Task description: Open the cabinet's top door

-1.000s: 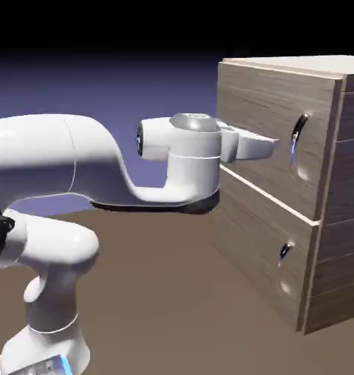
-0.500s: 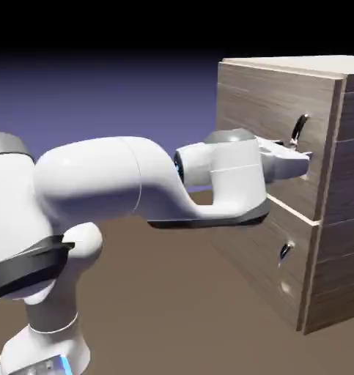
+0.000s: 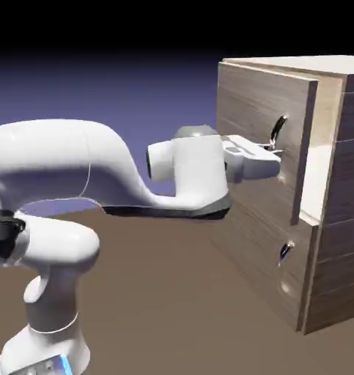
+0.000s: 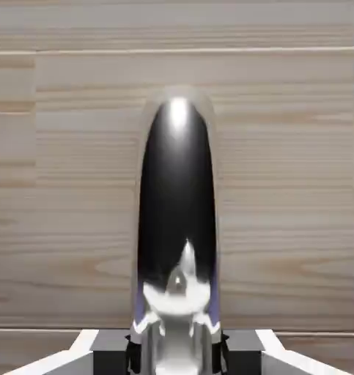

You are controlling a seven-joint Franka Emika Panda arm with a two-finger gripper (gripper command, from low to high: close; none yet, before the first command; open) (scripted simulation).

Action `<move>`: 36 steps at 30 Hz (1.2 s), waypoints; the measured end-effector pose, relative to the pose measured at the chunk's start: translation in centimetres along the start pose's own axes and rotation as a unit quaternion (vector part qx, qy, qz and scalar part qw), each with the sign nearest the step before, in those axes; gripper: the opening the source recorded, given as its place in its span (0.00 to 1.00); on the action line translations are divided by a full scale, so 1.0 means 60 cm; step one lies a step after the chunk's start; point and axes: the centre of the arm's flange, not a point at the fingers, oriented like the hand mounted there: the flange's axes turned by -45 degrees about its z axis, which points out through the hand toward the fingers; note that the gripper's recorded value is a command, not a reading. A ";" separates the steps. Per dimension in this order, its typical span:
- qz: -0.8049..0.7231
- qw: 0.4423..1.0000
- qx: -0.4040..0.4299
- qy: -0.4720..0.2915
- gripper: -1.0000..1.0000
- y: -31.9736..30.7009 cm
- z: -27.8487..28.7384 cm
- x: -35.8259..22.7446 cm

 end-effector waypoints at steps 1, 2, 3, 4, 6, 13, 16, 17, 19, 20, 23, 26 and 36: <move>0.000 1.000 -0.007 0.000 0.00 -0.003 -0.009 0.000; 0.000 1.000 -0.014 0.000 0.00 -0.007 -0.020 0.000; 0.000 1.000 -0.024 0.000 0.00 -0.012 -0.034 0.000; 0.001 0.999 -0.035 0.000 0.00 -0.019 -0.048 0.000; 0.000 0.999 -0.052 0.000 0.00 -0.029 -0.072 0.000; 0.000 0.995 -0.096 0.000 0.00 -0.060 -0.131 0.000; 0.000 0.993 -0.116 0.000 0.00 -0.075 -0.157 0.000; 0.000 0.992 -0.123 0.000 0.00 -0.081 -0.167 0.000; 0.000 0.990 -0.139 0.000 0.00 -0.095 -0.186 0.000; 0.000 0.989 -0.146 0.000 0.00 -0.101 -0.195 0.000; 0.000 0.986 -0.166 0.000 0.00 -0.120 -0.220 0.000; 0.000 0.983 -0.185 0.000 0.00 -0.138 -0.242 0.000; 0.000 0.969 -0.246 0.000 0.00 -0.204 -0.310 0.000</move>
